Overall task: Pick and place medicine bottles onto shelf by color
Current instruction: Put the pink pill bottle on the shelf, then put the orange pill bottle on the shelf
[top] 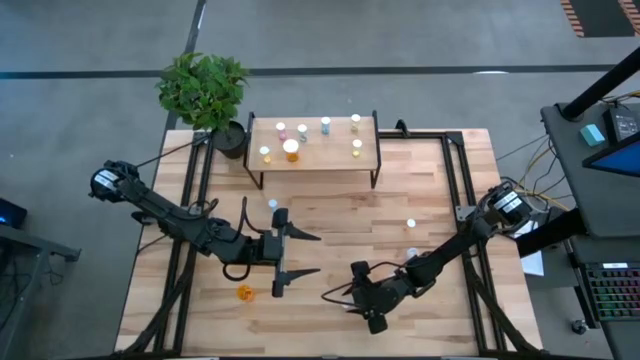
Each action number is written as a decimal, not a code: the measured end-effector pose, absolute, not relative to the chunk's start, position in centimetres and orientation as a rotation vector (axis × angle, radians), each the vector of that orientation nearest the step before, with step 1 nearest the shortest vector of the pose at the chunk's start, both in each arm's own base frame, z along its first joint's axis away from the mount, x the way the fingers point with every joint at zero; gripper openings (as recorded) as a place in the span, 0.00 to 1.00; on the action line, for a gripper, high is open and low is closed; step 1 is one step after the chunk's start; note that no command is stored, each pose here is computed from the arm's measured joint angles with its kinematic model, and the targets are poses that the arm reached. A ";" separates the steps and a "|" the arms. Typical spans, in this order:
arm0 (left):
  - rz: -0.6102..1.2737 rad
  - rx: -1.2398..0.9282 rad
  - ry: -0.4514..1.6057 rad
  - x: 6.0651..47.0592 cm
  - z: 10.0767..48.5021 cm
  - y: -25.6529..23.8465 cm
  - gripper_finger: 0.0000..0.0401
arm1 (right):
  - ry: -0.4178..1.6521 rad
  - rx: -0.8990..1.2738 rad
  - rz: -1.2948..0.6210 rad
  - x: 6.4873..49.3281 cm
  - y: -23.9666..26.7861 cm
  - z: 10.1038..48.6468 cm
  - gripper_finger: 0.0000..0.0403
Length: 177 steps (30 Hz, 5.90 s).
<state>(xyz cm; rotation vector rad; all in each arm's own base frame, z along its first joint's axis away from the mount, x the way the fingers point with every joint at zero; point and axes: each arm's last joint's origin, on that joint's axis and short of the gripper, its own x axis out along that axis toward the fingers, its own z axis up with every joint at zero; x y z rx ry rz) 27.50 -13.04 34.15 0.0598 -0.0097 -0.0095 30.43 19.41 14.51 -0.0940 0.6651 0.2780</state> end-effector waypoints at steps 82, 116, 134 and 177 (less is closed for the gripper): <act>0.076 0.267 -0.147 16.7 33.1 -7.1 0.74 | 0.645 0.133 -0.617 37.2 -15.8 29.8 0.29; 0.071 0.279 -0.120 17.6 32.5 -7.6 0.74 | 0.538 0.111 -0.569 34.6 -12.7 35.1 0.51; 0.054 0.094 -0.101 19.8 31.1 -8.7 0.74 | 0.706 -0.051 -0.076 31.0 3.3 34.9 0.50; 0.262 -0.644 1.494 19.0 25.6 -19.6 0.73 | 0.750 -0.101 0.025 30.5 6.7 24.4 0.50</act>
